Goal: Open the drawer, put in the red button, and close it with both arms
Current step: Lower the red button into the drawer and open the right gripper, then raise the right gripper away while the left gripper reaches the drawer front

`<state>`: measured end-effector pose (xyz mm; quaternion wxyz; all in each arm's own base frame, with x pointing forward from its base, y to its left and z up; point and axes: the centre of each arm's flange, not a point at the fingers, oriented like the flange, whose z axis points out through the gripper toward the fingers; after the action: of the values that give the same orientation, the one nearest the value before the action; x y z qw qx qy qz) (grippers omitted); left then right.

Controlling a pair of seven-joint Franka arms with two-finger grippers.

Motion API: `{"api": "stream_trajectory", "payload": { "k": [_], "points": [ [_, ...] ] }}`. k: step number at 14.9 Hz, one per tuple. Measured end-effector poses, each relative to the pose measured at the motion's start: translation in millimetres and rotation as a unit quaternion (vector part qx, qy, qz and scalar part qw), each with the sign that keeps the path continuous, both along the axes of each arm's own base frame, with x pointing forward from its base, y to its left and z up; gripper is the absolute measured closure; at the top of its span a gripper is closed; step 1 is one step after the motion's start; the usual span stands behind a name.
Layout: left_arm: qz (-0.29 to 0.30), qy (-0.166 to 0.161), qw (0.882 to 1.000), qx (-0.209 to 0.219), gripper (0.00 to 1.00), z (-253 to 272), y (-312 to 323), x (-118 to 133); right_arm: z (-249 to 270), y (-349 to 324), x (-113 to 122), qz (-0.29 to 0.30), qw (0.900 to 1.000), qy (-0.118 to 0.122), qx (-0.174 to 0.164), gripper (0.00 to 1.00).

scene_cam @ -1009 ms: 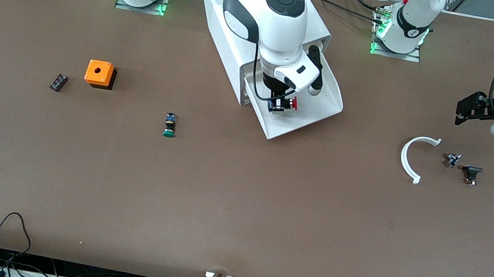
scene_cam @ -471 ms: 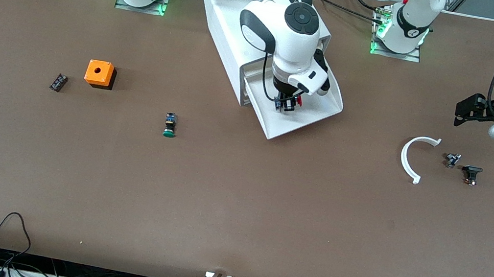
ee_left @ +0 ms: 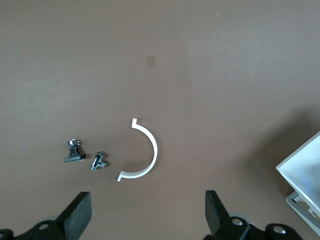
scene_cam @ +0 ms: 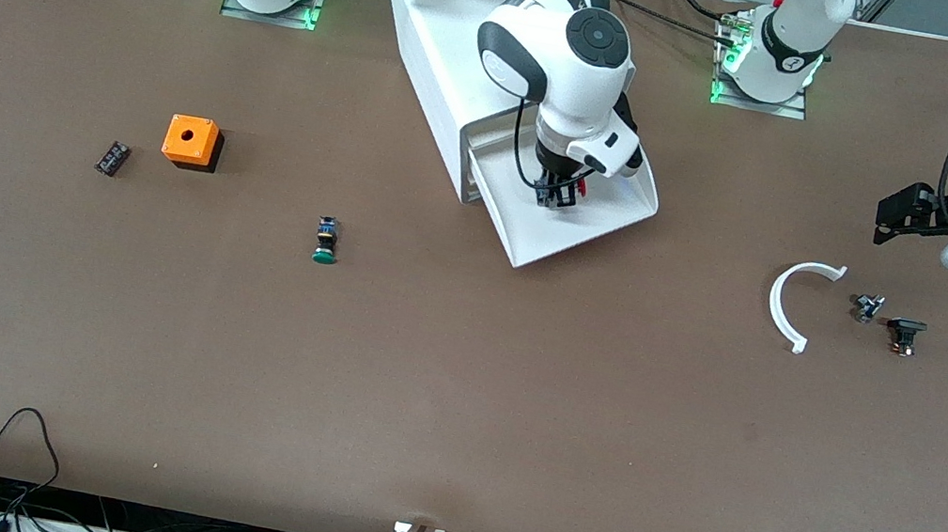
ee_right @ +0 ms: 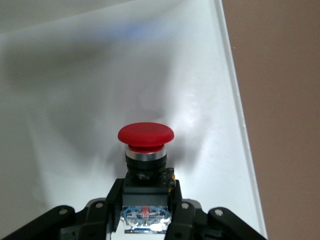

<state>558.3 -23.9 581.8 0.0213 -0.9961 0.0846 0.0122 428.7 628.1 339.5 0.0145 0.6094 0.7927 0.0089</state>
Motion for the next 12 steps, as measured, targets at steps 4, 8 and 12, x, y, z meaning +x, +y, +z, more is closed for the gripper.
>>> {"api": "stream_trajectory", "payload": {
  "k": [4, 8, 12],
  "points": [
    [0.003, -0.007, 1.000, -0.001, 0.00, -5.5, 0.1, 6.3, -2.4, 6.7, -16.5, -0.061, 0.998, 0.000, -0.017, 0.29],
    [0.008, -0.015, 1.000, -0.004, 0.00, -22.5, -13.9, 15.2, 34.2, 2.2, -1.4, -0.139, 0.990, -0.019, 0.011, 0.00],
    [0.089, -0.025, 0.995, -0.028, 0.00, -98.7, -87.3, 22.6, 122.4, -43.7, 40.7, -0.211, 0.975, -0.044, 0.045, 0.00]
  ]
}}
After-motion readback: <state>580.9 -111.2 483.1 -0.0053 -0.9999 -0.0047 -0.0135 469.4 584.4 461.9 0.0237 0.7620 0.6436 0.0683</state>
